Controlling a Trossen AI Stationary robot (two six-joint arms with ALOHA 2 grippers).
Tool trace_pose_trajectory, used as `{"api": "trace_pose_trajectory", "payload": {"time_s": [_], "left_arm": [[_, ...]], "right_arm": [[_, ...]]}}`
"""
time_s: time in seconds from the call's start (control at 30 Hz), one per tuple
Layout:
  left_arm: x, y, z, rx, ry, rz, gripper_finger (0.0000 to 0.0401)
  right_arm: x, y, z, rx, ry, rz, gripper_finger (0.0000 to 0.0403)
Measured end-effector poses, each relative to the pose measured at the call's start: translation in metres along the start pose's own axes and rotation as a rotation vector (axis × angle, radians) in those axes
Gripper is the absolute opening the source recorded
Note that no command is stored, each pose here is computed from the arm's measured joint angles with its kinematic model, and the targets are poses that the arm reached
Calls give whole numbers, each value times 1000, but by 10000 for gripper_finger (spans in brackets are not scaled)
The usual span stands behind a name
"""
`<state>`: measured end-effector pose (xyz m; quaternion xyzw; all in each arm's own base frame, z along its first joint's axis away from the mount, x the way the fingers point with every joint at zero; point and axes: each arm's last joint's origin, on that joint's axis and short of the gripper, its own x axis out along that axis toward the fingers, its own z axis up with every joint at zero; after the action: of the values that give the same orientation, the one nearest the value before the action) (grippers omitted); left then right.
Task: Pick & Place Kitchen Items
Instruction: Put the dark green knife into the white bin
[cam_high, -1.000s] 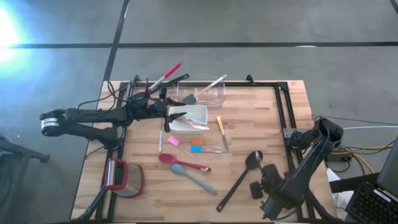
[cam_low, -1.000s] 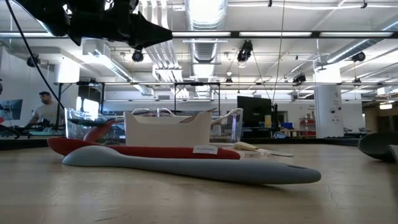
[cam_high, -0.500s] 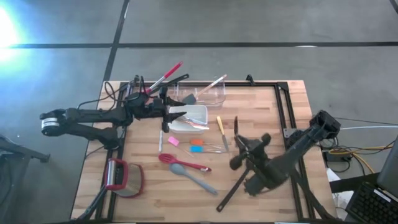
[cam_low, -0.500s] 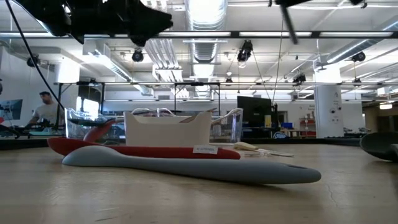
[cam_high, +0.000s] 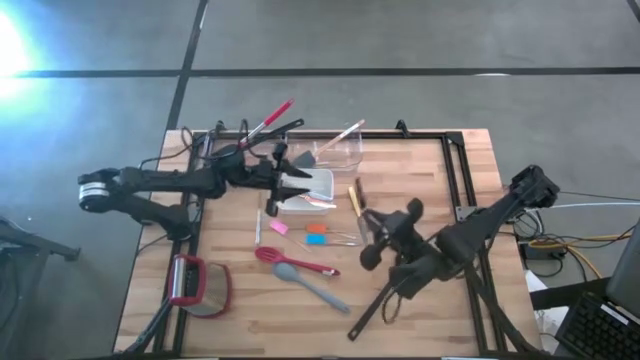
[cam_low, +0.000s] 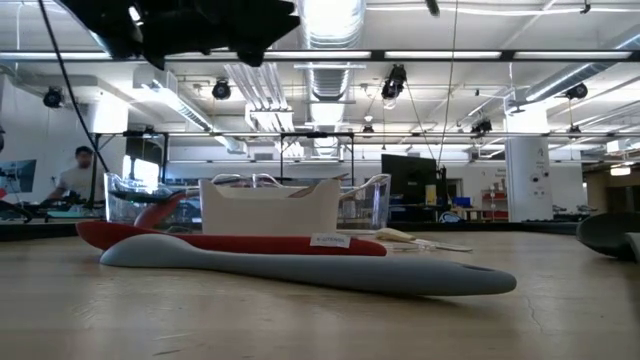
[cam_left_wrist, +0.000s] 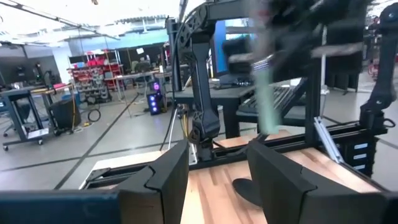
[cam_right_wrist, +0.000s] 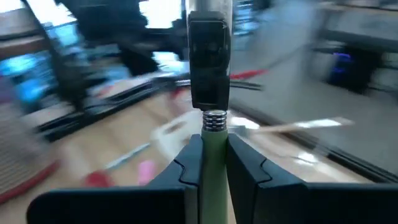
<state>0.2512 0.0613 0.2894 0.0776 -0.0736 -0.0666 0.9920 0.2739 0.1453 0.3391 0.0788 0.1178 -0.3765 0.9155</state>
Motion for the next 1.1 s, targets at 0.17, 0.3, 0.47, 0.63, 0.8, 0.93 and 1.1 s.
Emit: {"api": "trace_pose_trajectory", "payload": {"time_s": [0.17, 0.3, 0.47, 0.63, 0.8, 0.93, 1.1], "left_arm": [[22, 9, 1, -1, 4, -48, 170], [32, 9, 7, -7, -28, -202, 170], [39, 12, 12, -3, -47, -217, 170], [42, 16, 26, 21, -103, -193, 170], [46, 18, 29, 21, -107, -177, 170], [51, 19, 28, 17, -102, -178, 170], [57, 21, 19, -7, -62, -181, 170]], "right_arm": [[7, 9, 28, -97, -37, 201, 32], [22, -2, 32, -144, -76, 207, 32], [49, -11, 28, -141, -200, 299, 32], [60, -31, 26, -121, -323, 335, 32], [72, -43, 27, -97, -425, 396, 32], [85, -46, 29, -103, -423, 372, 32], [97, -43, 33, -131, -412, 391, 32]]}}
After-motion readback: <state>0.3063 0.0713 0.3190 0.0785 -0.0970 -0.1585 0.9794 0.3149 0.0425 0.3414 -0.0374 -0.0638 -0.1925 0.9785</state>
